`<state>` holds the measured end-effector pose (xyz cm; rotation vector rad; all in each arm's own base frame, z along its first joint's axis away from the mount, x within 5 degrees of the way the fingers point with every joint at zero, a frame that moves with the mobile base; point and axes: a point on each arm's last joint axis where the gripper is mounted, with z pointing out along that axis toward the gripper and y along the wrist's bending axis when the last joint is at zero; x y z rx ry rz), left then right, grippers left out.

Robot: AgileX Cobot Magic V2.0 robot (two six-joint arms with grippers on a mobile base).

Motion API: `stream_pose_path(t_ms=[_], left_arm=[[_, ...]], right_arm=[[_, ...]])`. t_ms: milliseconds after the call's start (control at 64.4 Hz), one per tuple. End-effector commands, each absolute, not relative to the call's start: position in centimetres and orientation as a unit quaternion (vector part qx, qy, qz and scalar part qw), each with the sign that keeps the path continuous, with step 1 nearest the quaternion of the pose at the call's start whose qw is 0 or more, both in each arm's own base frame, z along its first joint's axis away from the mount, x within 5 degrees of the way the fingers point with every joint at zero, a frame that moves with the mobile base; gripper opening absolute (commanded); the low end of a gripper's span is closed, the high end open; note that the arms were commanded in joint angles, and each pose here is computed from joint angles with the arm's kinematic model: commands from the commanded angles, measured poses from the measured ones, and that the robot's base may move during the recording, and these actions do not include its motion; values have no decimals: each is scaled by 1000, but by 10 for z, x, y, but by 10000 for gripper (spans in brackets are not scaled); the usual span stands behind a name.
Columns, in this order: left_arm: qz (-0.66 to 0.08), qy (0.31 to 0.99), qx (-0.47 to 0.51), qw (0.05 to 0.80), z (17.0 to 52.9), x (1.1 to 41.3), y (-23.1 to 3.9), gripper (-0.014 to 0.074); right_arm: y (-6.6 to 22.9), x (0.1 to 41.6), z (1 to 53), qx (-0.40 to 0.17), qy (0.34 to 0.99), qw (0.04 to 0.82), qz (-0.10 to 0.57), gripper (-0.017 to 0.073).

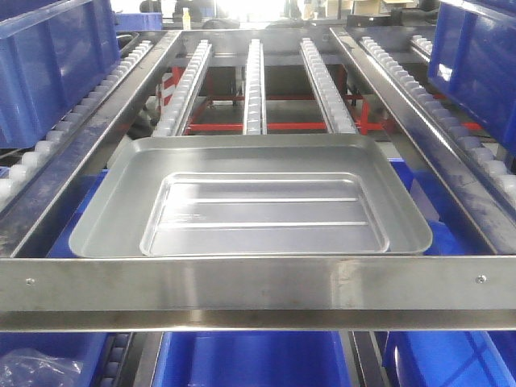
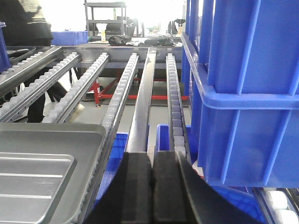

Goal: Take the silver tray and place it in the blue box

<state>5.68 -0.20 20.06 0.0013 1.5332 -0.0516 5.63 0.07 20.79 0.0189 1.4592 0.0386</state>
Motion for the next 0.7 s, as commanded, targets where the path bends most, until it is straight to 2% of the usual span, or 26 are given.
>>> stream_pose_path(t_ms=[0,683], left_arm=[[-27,664,-1,747,203,56,-2,-14],[-27,664,-1,747,203,56,-2,-14]], right_arm=[[1,52,223,1,618,786,11,50],[1,52,223,1,618,786,11,50]])
